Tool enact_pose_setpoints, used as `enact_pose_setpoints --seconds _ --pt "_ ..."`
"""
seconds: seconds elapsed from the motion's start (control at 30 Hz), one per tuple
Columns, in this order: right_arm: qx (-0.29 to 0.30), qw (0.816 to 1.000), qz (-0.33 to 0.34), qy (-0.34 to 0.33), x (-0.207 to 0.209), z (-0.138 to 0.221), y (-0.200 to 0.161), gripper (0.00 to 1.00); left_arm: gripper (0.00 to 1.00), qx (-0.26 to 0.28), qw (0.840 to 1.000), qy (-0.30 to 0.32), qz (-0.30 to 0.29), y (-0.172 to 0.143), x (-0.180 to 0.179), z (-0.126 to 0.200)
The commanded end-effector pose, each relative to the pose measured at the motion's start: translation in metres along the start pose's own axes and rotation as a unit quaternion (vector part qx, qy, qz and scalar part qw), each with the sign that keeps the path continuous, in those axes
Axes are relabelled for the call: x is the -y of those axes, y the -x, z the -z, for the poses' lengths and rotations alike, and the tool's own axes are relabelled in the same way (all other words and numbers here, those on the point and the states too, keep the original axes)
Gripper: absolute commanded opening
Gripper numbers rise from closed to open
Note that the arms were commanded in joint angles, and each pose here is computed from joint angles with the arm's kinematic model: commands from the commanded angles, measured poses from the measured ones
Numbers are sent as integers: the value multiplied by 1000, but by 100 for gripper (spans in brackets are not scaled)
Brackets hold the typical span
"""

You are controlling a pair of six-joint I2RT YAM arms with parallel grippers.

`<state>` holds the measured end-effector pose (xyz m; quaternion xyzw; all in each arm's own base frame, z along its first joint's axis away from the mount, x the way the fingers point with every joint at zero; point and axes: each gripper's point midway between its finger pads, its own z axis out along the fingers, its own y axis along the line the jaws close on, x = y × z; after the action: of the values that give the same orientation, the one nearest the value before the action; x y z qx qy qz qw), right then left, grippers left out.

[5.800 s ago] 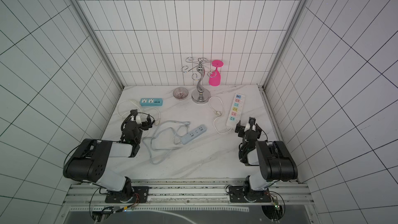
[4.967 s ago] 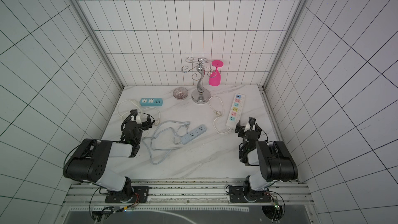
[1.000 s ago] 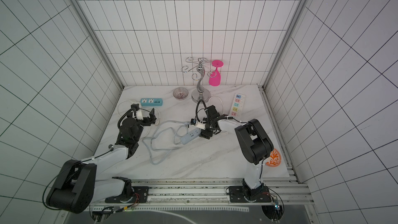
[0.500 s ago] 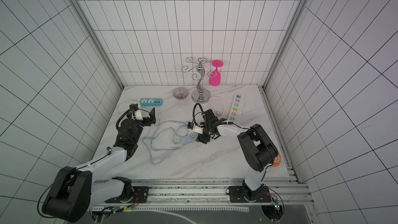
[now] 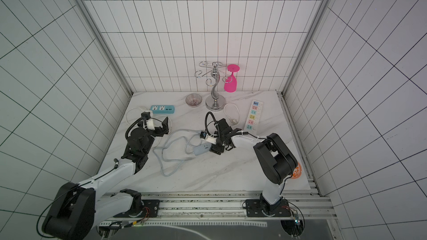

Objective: Wrap the cord around the power strip
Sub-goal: Adjust the power strip at the center of the board.

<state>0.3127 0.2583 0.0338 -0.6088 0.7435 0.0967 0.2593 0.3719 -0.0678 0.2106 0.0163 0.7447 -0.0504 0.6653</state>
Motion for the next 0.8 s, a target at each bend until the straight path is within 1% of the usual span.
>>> enact_pose_setpoints --seconds 0.0,0.13,0.2,0.3,0.4,0.57,0.67,0.77 --pt "-122 990 -49 56 -33 -6 -77 76 98 -5 1000 0 -7 -2 1 -1" --pt "-121 989 -60 54 -24 -4 -81 76 98 -6 1000 -2 -8 -1 2 -2" --pt "-116 989 -64 66 -29 -5 -80 76 98 -8 1000 -2 -8 -2 2 -3" --pt "-128 985 -73 86 -39 -8 -87 75 98 -11 1000 -4 -9 -3 4 -3" --pt "-126 983 -77 106 -49 -12 -83 73 98 -12 1000 -5 -10 -4 5 -3" --pt "-138 979 -87 125 -64 -16 -84 69 98 -12 1000 -8 -11 -4 7 -2" --pt "-144 975 -102 135 -69 -17 -84 63 98 -13 1000 -10 -12 -4 9 -1" --pt "-147 974 -108 136 -72 -18 -84 60 98 -13 1000 -10 -14 -4 9 0"
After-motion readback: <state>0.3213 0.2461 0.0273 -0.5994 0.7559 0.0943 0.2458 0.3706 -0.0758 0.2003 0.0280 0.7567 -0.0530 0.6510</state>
